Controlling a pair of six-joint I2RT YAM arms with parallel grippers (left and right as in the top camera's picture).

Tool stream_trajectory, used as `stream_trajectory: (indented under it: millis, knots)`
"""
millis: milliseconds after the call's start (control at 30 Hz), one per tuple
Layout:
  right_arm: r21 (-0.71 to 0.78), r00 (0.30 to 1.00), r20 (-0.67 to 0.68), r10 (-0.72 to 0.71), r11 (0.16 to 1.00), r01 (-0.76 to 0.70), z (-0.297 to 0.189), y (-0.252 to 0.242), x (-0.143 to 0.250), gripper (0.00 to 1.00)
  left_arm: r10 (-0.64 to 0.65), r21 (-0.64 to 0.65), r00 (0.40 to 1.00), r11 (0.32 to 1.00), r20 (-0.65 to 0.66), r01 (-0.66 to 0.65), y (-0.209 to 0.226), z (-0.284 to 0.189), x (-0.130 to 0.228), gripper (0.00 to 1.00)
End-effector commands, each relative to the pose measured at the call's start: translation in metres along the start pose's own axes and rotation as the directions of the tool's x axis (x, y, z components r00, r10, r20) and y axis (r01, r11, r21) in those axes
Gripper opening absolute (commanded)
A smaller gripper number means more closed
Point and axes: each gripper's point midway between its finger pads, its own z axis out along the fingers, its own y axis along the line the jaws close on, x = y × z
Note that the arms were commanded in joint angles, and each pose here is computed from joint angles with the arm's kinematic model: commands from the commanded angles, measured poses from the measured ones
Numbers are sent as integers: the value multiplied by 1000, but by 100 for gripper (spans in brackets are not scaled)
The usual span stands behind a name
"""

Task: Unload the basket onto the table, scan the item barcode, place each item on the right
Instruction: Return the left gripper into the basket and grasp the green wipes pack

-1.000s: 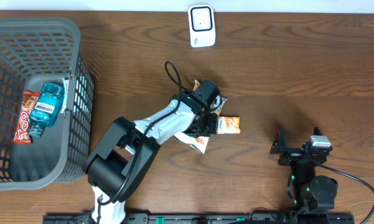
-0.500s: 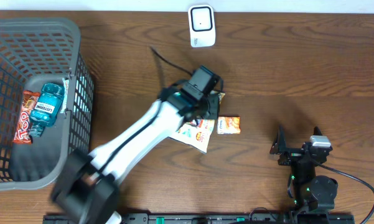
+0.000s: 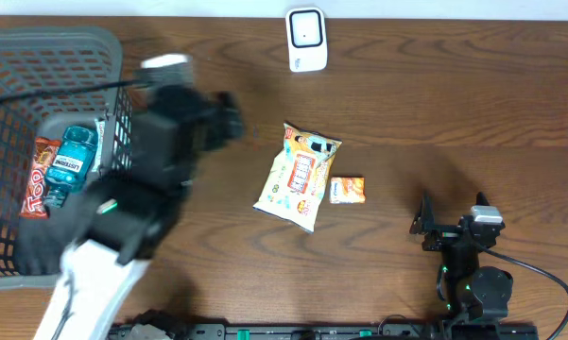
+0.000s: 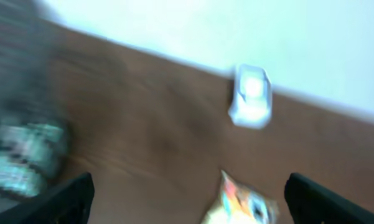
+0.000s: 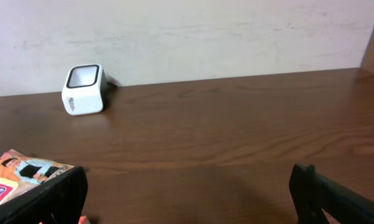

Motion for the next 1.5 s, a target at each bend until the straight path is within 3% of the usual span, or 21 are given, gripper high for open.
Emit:
stream_trajectory:
  millis: [0, 233, 333, 467, 633, 1000, 1233, 1467]
  knots:
    - [16, 1000, 3, -8, 1000, 8, 0, -4, 0, 99, -60, -125, 990, 989, 127, 76, 51, -21, -35, 98]
    - [17, 1000, 3, -8, 1000, 8, 0, -4, 0, 99, -165, -369, 968, 902, 187, 225, 145, -29, -48, 98]
    - [16, 1000, 3, -8, 1000, 8, 0, -4, 0, 99, -287, -472, 936, 808, 206, 352, 186, -25, -38, 98]
    - [17, 1000, 3, -8, 1000, 8, 0, -4, 0, 99, -466, -567, 843, 632, 267, 529, 233, -17, -18, 98]
    - [17, 1000, 3, -8, 1000, 8, 0, -4, 0, 99, -567, -658, 791, 510, 228, 555, 266, 13, 13, 98]
    - [17, 1000, 3, -8, 1000, 8, 0, -4, 0, 99, -719, -686, 693, 532, -56, 496, 271, 120, 85, 98]
    - [16, 1000, 3, -8, 1000, 8, 0, -4, 0, 99, -750, -758, 649, 498, -132, 421, 285, 147, 131, 98]
    - [16, 1000, 3, -8, 1000, 8, 0, -4, 0, 99, -762, -765, 629, 496, -157, 411, 288, 160, 145, 97]
